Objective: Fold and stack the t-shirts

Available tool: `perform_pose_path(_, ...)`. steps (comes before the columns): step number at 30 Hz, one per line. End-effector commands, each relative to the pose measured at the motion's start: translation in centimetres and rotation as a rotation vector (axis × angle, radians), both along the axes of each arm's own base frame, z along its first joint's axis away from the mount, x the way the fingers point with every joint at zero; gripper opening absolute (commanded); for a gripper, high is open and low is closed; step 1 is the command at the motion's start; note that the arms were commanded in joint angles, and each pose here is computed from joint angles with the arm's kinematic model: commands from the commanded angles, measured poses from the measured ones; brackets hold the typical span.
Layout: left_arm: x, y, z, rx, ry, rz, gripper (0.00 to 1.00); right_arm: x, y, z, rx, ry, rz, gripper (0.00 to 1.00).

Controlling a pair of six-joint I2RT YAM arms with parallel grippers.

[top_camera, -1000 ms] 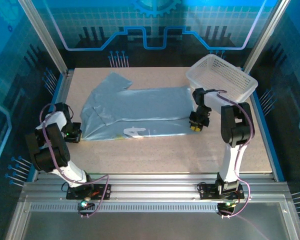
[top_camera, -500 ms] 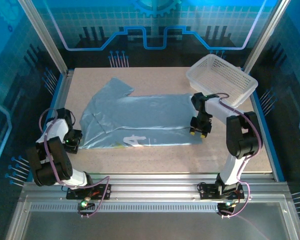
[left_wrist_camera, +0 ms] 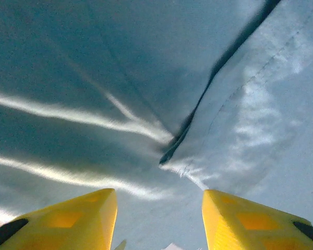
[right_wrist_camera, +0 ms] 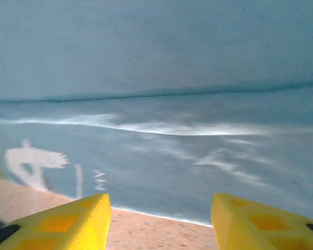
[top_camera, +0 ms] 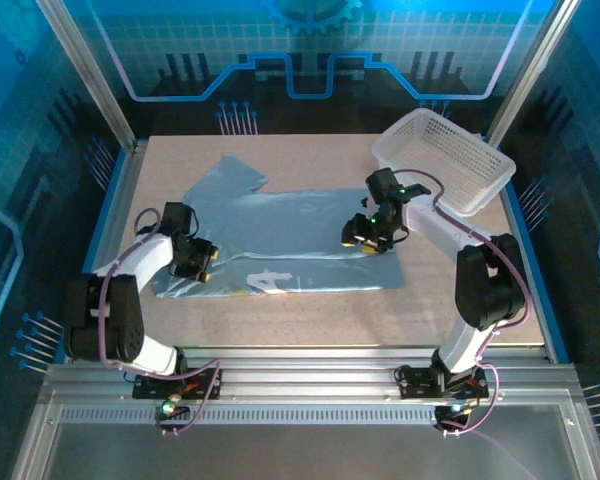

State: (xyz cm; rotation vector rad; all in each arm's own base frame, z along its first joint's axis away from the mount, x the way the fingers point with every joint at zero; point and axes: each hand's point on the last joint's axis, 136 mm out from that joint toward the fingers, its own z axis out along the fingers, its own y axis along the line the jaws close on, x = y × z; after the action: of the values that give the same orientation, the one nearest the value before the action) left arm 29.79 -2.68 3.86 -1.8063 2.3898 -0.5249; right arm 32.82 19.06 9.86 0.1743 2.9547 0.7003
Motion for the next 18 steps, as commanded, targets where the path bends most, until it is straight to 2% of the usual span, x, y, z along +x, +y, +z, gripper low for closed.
perform_pose_path(1,1.9,-1.2,0.1,-0.059,-0.032,0.001,0.47,0.3,4.0,2.1,0.182,-0.053,0.109,0.56)
perform_pose_path(8,1.5,-1.0,-1.3,-0.028,0.017,-0.028,0.36,0.0,3.8,1.9,0.18,-0.04,0.096,0.56)
perform_pose_path(13,3.3,-0.3,0.3,0.046,-0.001,-0.094,0.15,-0.1,3.7,1.9,0.177,-0.036,0.089,0.54)
perform_pose_path(18,4.0,-0.3,1.0,0.086,0.009,-0.147,0.01,0.0,3.7,1.7,0.174,-0.032,0.088,0.53)
